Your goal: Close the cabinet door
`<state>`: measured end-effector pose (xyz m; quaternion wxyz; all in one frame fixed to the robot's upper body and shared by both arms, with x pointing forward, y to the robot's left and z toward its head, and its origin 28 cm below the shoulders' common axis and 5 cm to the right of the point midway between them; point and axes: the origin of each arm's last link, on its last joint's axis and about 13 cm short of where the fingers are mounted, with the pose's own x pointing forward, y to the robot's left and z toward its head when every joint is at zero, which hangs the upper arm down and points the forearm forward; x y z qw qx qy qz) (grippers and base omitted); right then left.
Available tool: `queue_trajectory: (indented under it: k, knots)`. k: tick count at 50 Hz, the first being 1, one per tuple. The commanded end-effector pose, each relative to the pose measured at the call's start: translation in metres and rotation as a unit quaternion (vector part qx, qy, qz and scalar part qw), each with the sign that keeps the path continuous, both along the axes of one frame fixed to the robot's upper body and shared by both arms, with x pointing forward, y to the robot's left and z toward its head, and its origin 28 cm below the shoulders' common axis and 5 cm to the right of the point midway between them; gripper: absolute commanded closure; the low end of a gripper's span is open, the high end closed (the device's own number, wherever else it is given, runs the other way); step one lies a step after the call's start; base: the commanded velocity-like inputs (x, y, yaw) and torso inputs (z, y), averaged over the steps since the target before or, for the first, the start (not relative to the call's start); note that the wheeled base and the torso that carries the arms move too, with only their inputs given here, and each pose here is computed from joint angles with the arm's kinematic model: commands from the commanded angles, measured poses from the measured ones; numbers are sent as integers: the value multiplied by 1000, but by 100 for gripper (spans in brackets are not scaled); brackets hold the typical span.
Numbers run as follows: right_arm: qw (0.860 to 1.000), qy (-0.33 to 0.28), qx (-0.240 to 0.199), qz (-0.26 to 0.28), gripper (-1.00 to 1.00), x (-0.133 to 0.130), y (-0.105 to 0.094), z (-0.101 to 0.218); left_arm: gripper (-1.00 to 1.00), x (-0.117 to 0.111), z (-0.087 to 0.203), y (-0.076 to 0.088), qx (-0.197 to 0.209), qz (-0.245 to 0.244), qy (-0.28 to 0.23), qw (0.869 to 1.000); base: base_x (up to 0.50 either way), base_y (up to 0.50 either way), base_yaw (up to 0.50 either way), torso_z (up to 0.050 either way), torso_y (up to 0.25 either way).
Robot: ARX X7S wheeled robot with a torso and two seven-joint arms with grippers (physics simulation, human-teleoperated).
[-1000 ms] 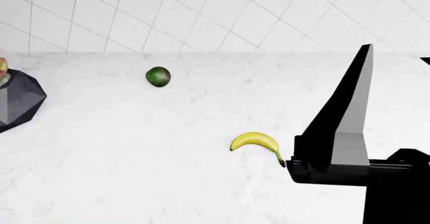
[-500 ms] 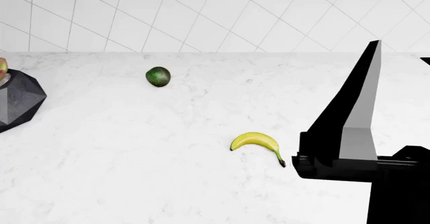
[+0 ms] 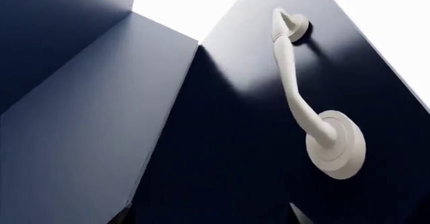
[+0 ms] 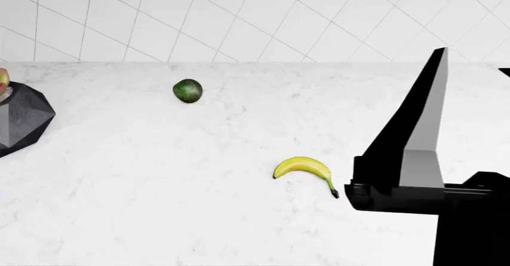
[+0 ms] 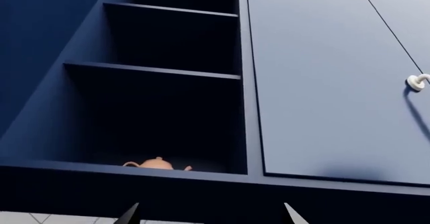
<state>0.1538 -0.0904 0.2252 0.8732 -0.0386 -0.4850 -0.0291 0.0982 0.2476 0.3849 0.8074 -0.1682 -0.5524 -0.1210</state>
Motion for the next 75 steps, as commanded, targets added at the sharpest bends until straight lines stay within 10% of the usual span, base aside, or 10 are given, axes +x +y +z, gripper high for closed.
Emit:
queue_trajectory:
  k: [1, 22, 65, 75]
  knots:
    - [1000, 2, -1, 2, -100, 0, 0, 0, -100, 43, 43, 0, 0, 21, 18, 1000, 0, 0, 0, 11, 0]
    - [1000, 0, 3, -15, -100, -6, -6, -6, -100, 99, 62, -30, 56, 29, 46, 997, 0, 0, 0, 1, 0]
    - [984, -15, 6, -179, -100, -108, -44, -39, -100, 146, 54, -128, 143, -90, 62, 984, 0, 0, 0, 1, 0]
    - [973, -14, 5, -232, -100, -127, -58, -34, -100, 144, 50, -173, 188, -126, 56, 972, 0, 0, 0, 0, 0]
